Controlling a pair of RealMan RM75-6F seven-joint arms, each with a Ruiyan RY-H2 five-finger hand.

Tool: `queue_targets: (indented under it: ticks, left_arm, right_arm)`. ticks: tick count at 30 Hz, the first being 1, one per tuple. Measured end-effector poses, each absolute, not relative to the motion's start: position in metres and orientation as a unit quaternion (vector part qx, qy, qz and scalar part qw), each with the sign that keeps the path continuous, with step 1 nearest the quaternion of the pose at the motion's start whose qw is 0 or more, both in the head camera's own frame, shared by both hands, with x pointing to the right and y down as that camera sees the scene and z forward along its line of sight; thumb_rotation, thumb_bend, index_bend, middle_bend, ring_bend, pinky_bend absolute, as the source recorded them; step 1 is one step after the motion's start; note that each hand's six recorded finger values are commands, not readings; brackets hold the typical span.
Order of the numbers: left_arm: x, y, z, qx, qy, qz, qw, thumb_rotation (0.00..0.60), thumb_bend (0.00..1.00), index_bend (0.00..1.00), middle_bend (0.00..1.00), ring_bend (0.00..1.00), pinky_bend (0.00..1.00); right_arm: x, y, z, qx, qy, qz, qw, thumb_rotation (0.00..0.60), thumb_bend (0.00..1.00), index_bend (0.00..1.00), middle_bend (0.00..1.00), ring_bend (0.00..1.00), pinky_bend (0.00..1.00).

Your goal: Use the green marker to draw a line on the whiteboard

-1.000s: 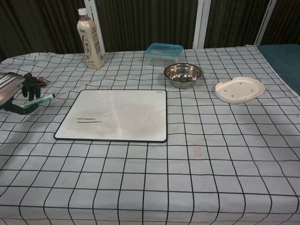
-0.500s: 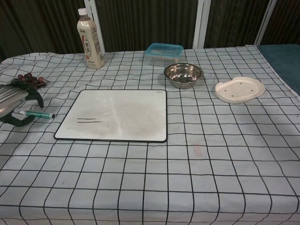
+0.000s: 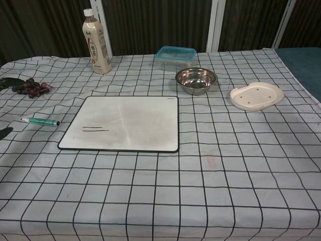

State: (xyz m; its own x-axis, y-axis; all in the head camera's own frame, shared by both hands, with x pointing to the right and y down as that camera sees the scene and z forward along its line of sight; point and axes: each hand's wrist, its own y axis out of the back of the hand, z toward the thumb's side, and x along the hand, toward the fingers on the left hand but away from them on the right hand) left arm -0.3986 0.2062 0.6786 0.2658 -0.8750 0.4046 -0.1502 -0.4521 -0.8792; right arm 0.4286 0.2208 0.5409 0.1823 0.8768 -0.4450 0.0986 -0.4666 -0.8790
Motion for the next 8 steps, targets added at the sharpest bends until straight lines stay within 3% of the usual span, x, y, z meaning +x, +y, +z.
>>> queue_targets:
  ticks: [4,8]
  left_arm:
    - [-0.405,0.238,0.628,-0.696,0.38,-0.486,0.367,0.6,0.37,0.0,0.0,0.0,0.0]
    - [-0.411,0.257,0.604,-0.658,0.356,-0.523,0.408,0.6,0.37,0.0,0.0,0.0,0.0]
  right_arm:
    - [0.434,0.217,0.539,-0.658,-0.374,0.538,0.37,0.6,0.32,0.0,0.0,0.0,0.02]
    - [0.434,0.218,0.538,-0.652,-0.376,0.545,0.37,0.6,0.32,0.0,0.0,0.0,0.02]
